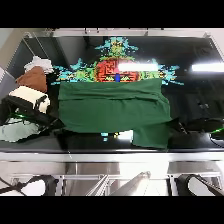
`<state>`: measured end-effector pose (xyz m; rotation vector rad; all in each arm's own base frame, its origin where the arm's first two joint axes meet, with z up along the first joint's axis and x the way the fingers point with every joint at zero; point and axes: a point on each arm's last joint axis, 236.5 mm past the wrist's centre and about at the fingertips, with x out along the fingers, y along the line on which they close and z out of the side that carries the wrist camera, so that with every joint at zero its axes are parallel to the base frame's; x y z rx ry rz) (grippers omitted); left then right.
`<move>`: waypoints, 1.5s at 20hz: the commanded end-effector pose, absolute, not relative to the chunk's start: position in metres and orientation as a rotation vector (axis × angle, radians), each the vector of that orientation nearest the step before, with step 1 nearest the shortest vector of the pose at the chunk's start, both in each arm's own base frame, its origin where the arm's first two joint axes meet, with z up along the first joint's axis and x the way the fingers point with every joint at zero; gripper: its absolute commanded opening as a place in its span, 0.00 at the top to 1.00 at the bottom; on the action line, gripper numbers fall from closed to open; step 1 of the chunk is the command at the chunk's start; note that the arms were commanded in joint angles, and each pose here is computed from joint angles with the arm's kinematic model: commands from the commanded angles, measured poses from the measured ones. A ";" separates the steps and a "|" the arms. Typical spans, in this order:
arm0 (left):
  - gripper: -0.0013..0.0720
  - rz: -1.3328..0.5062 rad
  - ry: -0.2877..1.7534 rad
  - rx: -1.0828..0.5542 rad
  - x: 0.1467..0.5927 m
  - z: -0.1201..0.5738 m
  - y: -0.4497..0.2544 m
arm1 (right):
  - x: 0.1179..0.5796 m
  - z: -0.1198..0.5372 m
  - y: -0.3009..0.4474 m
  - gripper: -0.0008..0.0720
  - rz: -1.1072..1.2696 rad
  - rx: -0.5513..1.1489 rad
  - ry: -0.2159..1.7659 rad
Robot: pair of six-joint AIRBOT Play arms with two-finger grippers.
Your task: Fold the shirts.
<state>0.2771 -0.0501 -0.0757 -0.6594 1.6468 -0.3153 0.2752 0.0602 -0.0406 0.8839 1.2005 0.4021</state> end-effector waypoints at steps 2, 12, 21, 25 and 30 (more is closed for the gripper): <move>0.95 -0.282 1.612 -0.657 0.265 -0.042 -0.021 | 0.272 -0.023 0.018 0.95 0.291 0.948 1.110; 0.95 -0.395 1.490 -0.617 0.341 -0.018 -0.027 | 0.364 0.007 0.034 0.95 0.344 0.882 0.880; 0.95 -0.427 1.500 -0.573 0.479 -0.073 -0.021 | 0.497 -0.077 0.041 0.95 0.340 0.766 0.957; 0.95 -0.498 1.617 -0.567 0.475 -0.106 -0.037 | 0.489 -0.102 0.042 0.95 0.340 0.723 1.022; 0.30 -0.567 1.717 -0.548 0.456 -0.098 -0.052 | 0.479 -0.087 0.043 0.54 0.407 0.717 1.043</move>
